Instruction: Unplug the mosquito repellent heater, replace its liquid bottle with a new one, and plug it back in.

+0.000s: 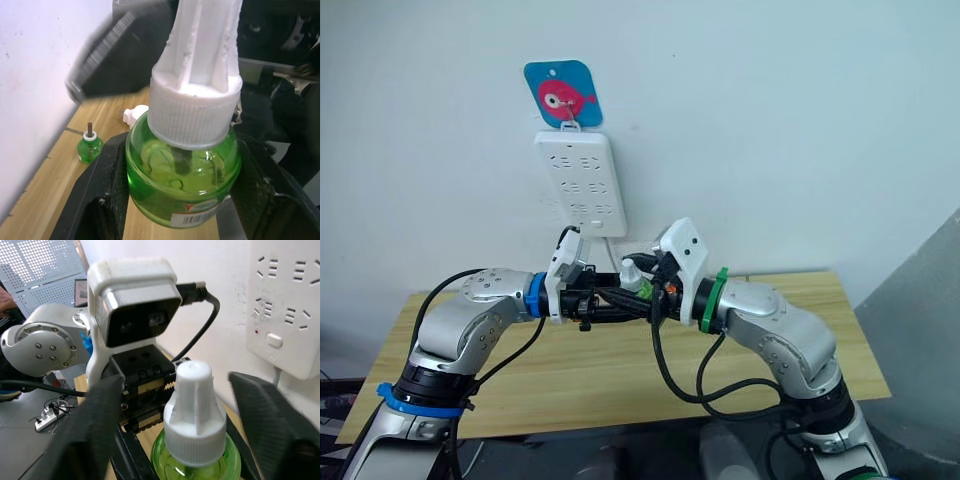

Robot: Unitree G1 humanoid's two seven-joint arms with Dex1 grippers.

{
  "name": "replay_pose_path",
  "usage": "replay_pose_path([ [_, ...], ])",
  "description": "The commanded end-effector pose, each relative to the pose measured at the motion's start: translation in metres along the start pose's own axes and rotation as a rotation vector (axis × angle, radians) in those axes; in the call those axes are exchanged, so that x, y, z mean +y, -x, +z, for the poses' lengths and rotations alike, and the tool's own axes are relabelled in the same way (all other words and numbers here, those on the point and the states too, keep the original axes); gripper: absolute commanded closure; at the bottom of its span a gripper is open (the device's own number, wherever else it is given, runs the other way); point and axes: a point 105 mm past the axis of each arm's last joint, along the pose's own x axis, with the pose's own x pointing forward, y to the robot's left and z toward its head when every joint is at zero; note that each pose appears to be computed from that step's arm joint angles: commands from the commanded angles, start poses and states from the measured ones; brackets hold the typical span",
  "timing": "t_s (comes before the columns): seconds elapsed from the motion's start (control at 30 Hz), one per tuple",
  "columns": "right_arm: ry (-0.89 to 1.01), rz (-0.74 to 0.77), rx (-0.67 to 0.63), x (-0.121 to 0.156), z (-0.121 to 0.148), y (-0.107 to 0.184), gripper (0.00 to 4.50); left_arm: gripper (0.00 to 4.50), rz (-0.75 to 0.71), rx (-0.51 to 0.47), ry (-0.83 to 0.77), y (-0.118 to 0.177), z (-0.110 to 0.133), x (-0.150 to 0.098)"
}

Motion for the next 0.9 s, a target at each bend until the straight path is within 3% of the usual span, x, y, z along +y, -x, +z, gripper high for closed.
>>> replay_pose_path([
  [0.03,0.045,0.014,-0.041,0.005,0.011,0.000,2.65,2.16,0.007,-0.021,-0.045,0.000,0.008,-0.001],
  [0.1,0.056,0.028,-0.029,0.006,0.009,0.000,3.35,2.16,0.010,-0.026,-0.046,0.000,0.009,-0.001],
  [0.13,0.062,0.039,-0.026,0.007,0.009,0.000,3.39,2.16,0.008,-0.028,-0.048,0.000,0.009,-0.001],
  [0.23,0.106,0.115,-0.020,0.009,0.013,-0.001,3.38,2.16,-0.014,-0.023,-0.075,0.000,0.011,-0.004],
  [0.37,0.232,0.417,0.077,0.015,0.014,0.007,3.38,2.16,-0.077,-0.012,-0.118,0.000,0.013,-0.011],
  [0.47,0.321,0.651,0.227,0.011,0.010,0.023,3.38,2.16,-0.101,-0.018,-0.149,-0.002,0.014,-0.014],
  [0.6,0.323,0.726,0.293,0.005,0.012,0.032,3.38,2.16,-0.098,-0.025,-0.170,-0.007,0.015,-0.016],
  [0.8,0.341,0.588,0.248,-0.007,0.015,0.033,1.32,2.16,-0.049,-0.038,-0.167,-0.007,0.016,-0.012],
  [0.9,0.349,0.384,0.166,-0.018,0.021,0.039,1.28,2.16,0.029,-0.050,-0.173,-0.008,0.015,-0.005],
])
